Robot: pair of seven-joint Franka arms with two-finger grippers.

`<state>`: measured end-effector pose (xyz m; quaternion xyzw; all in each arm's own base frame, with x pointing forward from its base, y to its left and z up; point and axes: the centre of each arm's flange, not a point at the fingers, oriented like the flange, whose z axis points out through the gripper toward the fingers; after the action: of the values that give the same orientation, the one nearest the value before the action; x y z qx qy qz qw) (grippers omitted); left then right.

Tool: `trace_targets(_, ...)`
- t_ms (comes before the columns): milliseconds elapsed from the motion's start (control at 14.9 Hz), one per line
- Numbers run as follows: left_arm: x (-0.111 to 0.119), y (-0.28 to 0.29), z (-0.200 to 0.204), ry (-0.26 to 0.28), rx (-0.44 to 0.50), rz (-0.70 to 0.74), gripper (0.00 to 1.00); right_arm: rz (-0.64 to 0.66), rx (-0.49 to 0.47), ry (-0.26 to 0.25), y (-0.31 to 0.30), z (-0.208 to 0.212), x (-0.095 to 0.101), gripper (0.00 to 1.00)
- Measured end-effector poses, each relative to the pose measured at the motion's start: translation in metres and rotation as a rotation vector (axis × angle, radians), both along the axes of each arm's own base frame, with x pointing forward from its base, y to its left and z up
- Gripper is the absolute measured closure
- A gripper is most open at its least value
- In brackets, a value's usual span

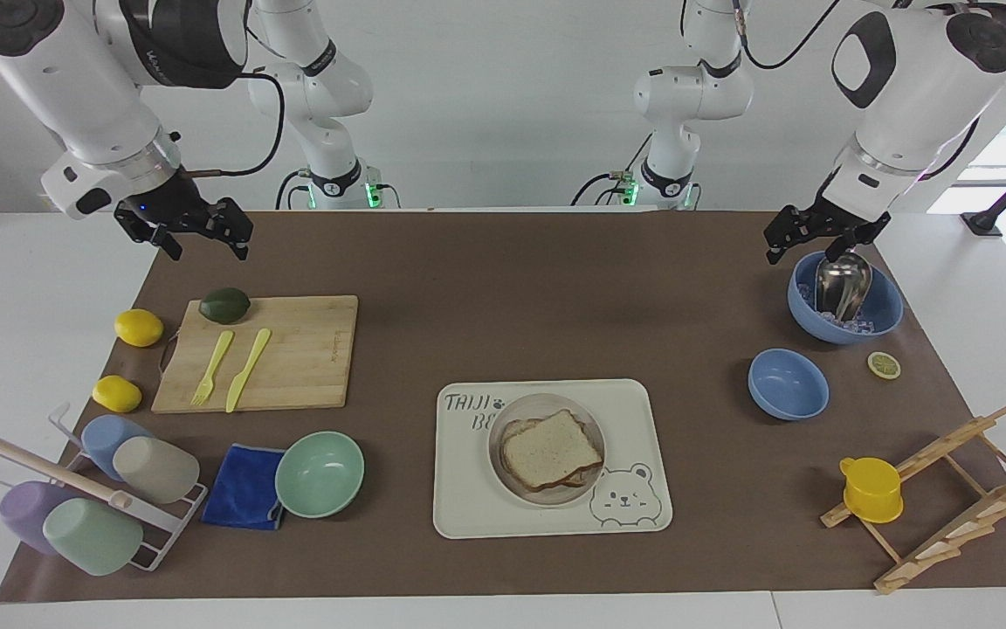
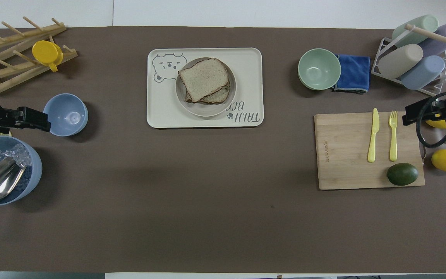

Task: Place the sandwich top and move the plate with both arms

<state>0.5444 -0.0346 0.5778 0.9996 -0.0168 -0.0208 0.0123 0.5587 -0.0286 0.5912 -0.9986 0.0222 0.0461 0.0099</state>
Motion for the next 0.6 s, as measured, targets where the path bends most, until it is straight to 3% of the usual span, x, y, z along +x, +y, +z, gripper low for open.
trace_targets(604, -0.0008, -0.0014, 0.0017, -0.003, 0.000, -0.006, 0.00, 0.000, 0.000, 0.000, 0.0000, 0.0001, 0.0000, 0.00)
